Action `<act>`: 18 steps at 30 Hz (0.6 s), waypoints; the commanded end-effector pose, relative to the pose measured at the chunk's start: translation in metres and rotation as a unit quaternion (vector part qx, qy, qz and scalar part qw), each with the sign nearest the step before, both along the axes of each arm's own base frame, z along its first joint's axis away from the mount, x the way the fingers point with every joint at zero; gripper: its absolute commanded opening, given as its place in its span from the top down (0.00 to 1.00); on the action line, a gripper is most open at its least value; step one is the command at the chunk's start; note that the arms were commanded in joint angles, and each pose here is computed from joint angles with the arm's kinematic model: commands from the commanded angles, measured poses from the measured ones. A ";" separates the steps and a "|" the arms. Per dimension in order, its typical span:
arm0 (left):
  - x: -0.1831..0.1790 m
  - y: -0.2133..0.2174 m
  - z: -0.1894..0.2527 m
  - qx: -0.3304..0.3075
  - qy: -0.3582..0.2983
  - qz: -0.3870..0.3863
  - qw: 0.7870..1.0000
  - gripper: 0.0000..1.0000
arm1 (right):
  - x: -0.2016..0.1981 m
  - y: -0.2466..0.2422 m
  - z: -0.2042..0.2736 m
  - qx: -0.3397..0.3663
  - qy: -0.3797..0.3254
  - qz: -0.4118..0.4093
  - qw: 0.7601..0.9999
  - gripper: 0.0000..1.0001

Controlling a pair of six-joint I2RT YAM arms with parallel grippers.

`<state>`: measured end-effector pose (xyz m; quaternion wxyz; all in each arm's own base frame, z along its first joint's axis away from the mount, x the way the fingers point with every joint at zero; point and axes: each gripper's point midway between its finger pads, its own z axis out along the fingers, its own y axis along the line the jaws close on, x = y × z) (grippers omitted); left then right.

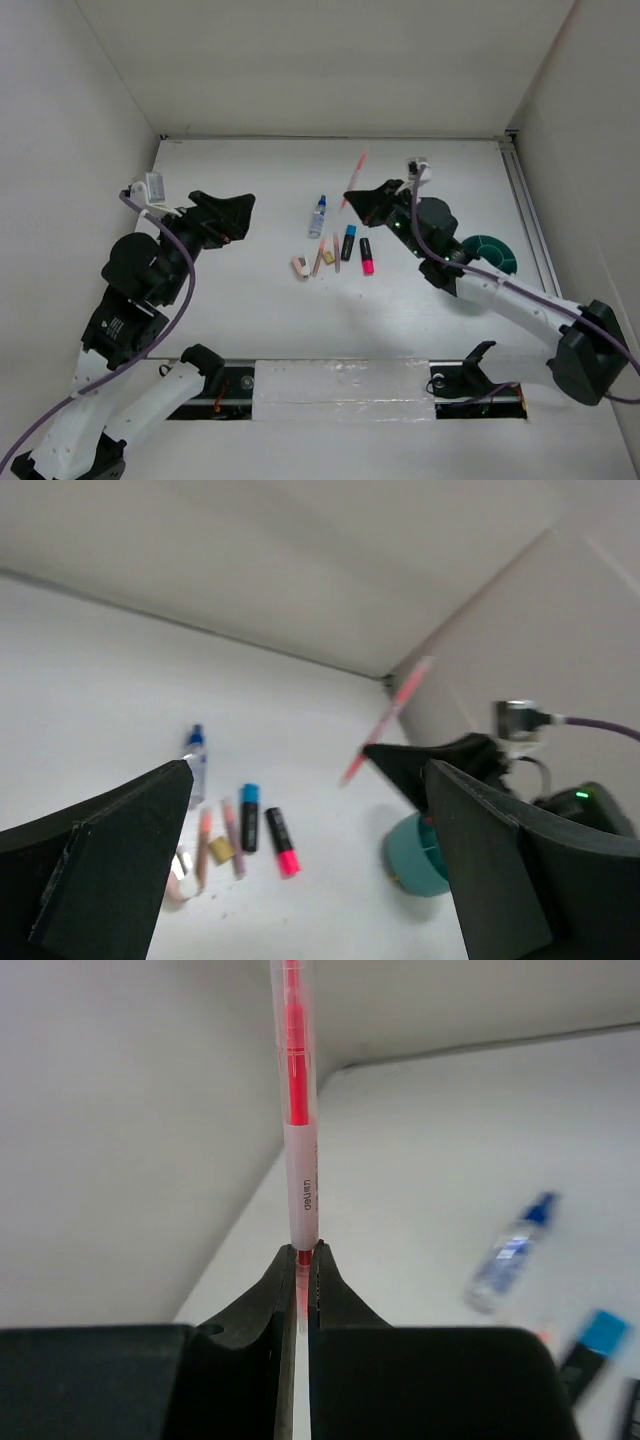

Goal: Sort the stationery into containers
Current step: Close the pen cap on the pen, then place the pen in the storage box.

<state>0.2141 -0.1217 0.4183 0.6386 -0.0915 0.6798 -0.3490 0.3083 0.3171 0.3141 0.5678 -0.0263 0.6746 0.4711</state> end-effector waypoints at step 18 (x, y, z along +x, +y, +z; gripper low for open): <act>0.017 -0.005 -0.142 0.161 0.138 -0.008 0.977 0.00 | -0.028 -0.321 -0.076 -0.002 0.151 -0.544 0.826 1.00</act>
